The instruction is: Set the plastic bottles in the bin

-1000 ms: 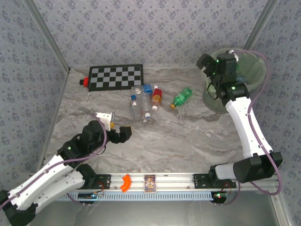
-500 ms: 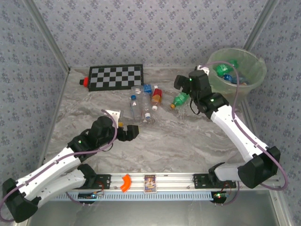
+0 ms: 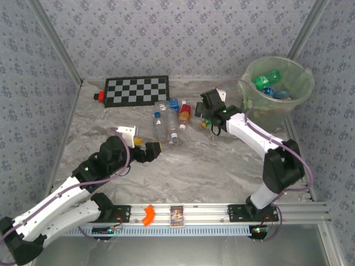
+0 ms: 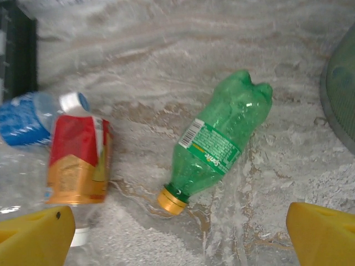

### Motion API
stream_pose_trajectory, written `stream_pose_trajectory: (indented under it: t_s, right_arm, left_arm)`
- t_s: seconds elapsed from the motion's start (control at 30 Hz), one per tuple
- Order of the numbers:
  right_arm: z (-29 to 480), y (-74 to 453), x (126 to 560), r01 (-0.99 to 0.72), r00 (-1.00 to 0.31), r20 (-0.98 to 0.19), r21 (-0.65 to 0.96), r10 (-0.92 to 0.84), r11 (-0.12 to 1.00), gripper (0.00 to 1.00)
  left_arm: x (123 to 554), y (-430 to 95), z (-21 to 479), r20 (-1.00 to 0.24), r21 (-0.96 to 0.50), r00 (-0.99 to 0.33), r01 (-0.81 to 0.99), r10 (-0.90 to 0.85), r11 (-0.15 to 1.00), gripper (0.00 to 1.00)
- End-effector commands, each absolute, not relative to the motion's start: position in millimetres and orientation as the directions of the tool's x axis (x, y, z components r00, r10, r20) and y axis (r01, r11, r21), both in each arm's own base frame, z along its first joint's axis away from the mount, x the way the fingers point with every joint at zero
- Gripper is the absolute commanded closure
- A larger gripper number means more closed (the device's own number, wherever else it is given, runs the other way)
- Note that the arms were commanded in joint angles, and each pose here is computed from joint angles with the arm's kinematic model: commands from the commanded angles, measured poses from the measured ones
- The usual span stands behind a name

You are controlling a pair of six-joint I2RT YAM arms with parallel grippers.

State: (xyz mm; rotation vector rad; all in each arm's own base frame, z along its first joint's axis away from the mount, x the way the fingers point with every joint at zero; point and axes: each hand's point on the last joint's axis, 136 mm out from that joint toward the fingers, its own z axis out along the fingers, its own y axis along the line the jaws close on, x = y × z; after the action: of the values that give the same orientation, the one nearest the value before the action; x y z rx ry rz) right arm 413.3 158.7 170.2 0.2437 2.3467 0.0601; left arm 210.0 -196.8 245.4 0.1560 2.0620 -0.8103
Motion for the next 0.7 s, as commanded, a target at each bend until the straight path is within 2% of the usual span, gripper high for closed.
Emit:
stream_pose_trajectory:
  t_s: [0.0, 0.17, 0.67]
  right_arm:
    - [154, 154, 421, 0.236, -0.702, -0.669, 0.107, 0.246, 0.966, 0.06]
    - [115, 151, 429, 0.320, -0.713, -0.625, 0.113, 0.318, 0.941, 0.22]
    - [47, 165, 448, 0.411, -0.737, -0.529, 0.144, 0.421, 0.900, 0.32]
  left_arm:
    - [209, -184, 263, -0.797, -0.484, -0.561, 0.375, -0.222, 0.790, 0.00]
    - [204, -173, 265, -0.802, -0.479, -0.550, 0.359, -0.233, 0.801, 0.00]
    - [200, -161, 268, -0.815, -0.454, -0.534, 0.346, -0.226, 0.821, 0.00]
